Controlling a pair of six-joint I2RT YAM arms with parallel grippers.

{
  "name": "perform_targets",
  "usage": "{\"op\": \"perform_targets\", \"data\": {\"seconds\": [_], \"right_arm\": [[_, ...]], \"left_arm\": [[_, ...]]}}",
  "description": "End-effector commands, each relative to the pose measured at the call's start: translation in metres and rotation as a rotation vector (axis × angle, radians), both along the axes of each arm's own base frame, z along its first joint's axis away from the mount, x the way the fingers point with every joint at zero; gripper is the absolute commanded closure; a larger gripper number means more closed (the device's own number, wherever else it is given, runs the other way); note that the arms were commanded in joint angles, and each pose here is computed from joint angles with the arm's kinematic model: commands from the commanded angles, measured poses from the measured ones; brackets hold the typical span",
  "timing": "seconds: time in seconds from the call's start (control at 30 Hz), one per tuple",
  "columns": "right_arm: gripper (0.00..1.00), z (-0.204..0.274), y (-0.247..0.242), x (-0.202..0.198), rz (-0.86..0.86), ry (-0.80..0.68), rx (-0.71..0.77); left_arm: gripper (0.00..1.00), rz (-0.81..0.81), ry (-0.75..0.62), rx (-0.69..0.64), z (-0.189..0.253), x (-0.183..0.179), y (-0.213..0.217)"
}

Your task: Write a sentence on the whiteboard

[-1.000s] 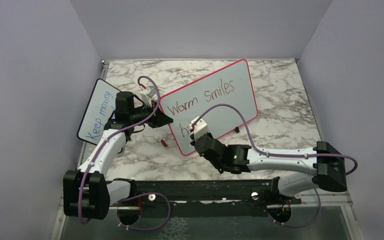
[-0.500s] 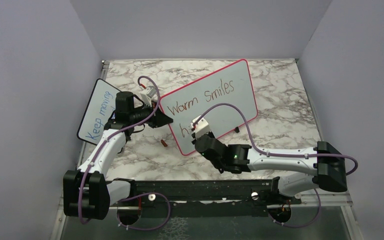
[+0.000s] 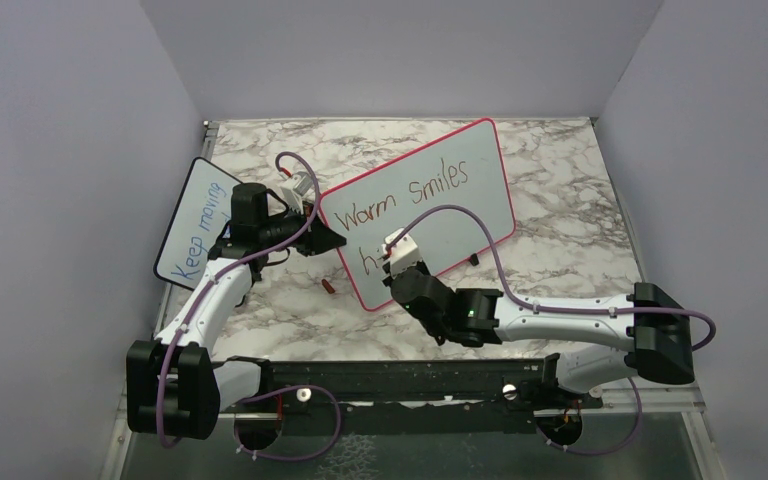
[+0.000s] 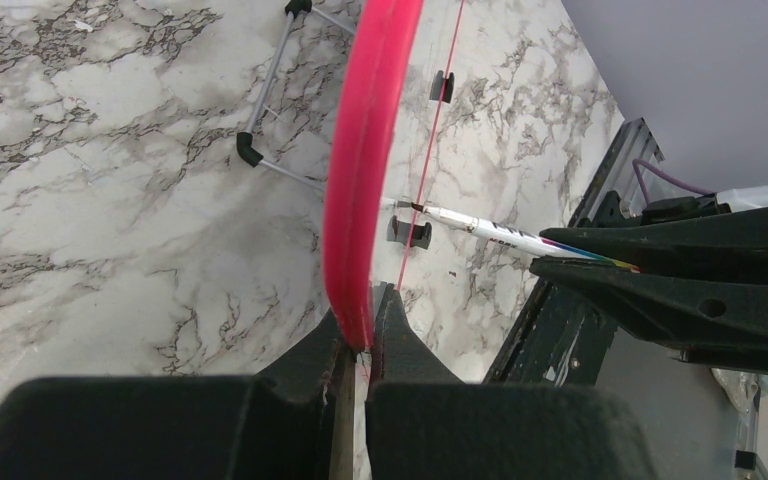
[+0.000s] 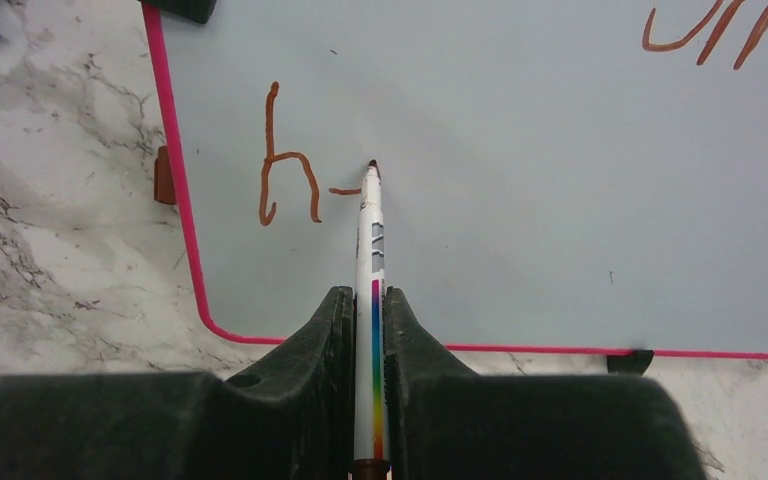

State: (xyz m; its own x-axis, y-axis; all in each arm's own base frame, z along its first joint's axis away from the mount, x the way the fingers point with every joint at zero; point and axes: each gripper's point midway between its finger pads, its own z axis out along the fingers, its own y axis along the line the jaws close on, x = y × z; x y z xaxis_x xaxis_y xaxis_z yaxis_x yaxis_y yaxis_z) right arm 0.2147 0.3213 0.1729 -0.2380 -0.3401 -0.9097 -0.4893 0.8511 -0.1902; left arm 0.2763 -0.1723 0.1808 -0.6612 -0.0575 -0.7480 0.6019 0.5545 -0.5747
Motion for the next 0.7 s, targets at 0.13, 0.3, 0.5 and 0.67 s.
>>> {"op": "perform_targets", "data": {"seconds": [0.13, 0.3, 0.5, 0.67], "right_arm": [[1.0, 0.014, 0.014, 0.004, 0.041, -0.03, 0.052], [1.0, 0.006, 0.02, -0.001, 0.075, -0.001, 0.031], [1.0, -0.009, 0.017, -0.006, 0.09, 0.045, -0.014], [1.0, -0.014, 0.015, -0.009, 0.094, 0.067, -0.029]], "left_arm": [[1.0, 0.09, 0.044, 0.107, -0.033, 0.006, 0.017], [1.0, 0.09, 0.041, 0.106, -0.032, 0.007, 0.017], [1.0, 0.091, 0.039, 0.107, -0.032, 0.007, 0.017], [1.0, 0.092, 0.041, 0.108, -0.033, 0.006, 0.018]]}}
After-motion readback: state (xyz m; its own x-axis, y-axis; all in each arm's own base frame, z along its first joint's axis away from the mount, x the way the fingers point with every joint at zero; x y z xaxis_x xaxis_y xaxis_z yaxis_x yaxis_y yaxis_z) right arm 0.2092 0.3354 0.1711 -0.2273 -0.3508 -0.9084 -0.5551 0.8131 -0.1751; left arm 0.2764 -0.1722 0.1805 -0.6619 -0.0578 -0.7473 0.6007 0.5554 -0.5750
